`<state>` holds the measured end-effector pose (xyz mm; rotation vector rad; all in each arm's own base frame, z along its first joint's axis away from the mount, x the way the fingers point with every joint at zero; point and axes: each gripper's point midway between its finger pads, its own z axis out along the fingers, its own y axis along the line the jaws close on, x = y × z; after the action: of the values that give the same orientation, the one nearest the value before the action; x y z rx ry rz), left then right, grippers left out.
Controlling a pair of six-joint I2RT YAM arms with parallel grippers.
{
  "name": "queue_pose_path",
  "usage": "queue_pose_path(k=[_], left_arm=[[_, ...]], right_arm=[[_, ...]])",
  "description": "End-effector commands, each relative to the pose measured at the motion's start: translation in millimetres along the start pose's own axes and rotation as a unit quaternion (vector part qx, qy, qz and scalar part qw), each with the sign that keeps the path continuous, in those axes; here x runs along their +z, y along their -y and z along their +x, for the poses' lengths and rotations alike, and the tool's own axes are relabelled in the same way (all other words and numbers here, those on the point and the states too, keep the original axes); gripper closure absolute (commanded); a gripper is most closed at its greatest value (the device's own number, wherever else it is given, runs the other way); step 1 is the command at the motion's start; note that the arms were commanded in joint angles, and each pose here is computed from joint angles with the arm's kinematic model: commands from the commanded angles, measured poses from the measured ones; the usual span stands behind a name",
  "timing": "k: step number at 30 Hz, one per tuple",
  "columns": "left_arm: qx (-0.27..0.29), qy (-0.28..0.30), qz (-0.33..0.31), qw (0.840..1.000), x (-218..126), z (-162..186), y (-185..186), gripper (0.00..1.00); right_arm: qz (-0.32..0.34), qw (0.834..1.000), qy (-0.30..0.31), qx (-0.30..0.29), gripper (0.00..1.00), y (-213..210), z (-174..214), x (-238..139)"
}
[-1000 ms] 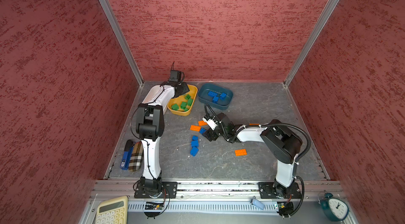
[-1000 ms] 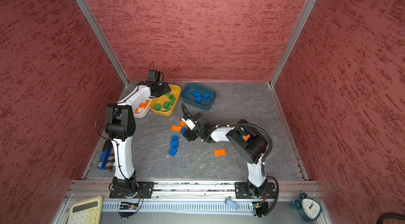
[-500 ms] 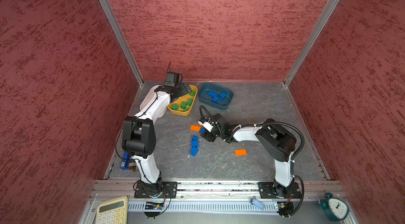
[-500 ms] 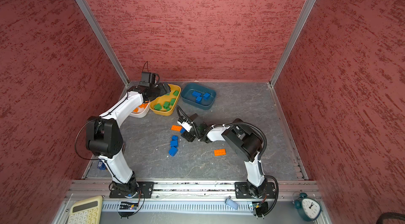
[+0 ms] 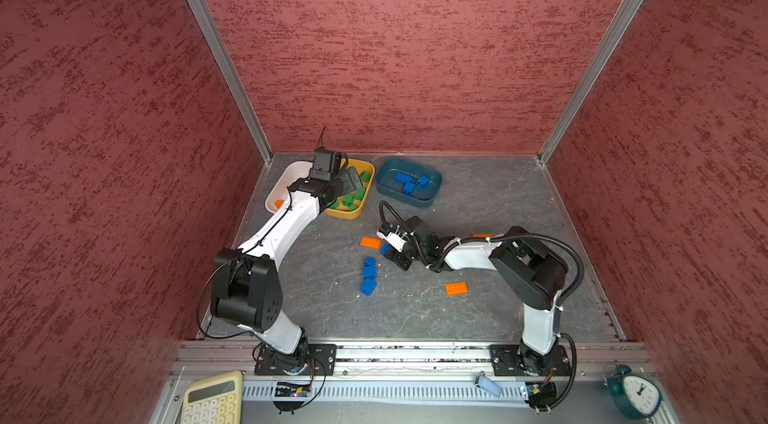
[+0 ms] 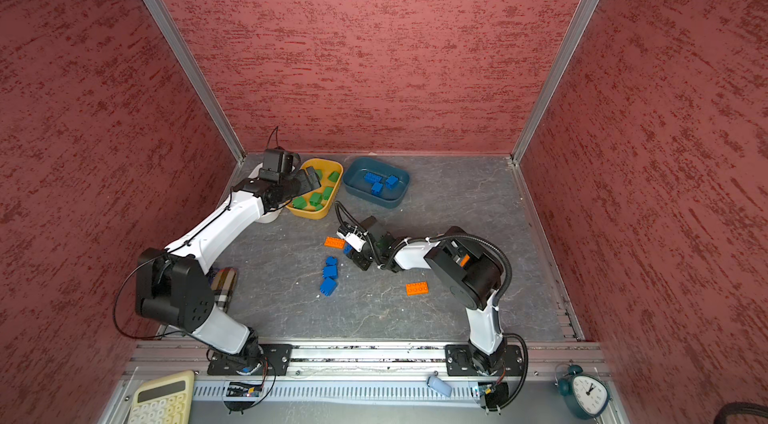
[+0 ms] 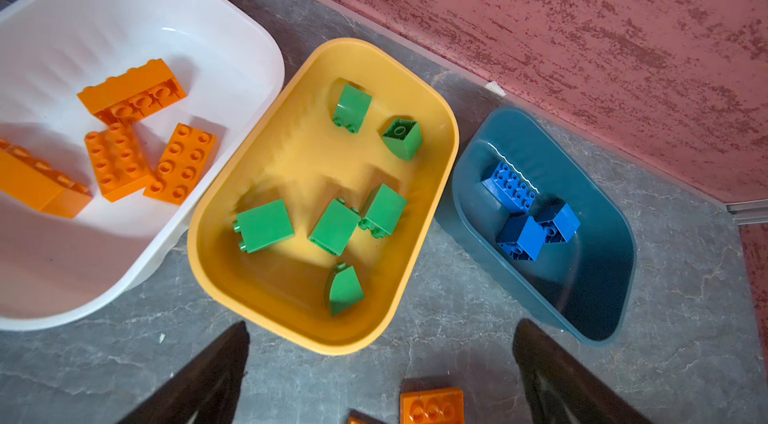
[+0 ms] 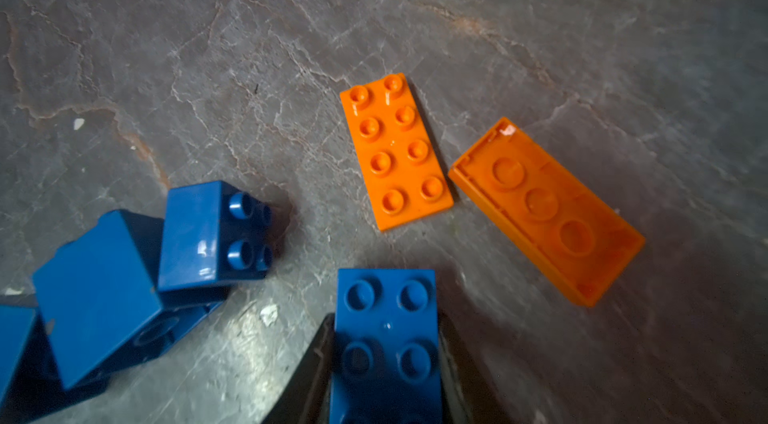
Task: Sort the legos into containers by color
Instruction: 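Release the green brick into the yellow tub with left while right grasps a blue brick, then carry the blue brick into the teal tub with right while left lowers to blue bricks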
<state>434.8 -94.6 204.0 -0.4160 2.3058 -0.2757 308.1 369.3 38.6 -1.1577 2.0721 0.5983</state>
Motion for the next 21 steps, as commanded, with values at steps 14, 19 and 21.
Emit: queue_pose_path(k=[14, 19, 21], left_arm=[[-0.001, -0.112, -0.043, 0.993, -28.9, 116.5, -21.0, 0.01], [0.007, -0.167, -0.036, 0.985, -29.4, 155.5, -12.2, 0.01], [0.012, -0.189, -0.031, 0.981, -31.0, 169.9, -9.9, 0.01]], right_arm=[[0.151, 0.964, 0.181, 0.124, 0.82, 159.6, -106.1, -65.3], [0.178, 0.957, 0.168, 0.155, 0.81, 199.8, -116.3, -40.4], [0.197, 0.951, 0.165, 0.171, 0.78, 216.7, -121.9, -32.9]])
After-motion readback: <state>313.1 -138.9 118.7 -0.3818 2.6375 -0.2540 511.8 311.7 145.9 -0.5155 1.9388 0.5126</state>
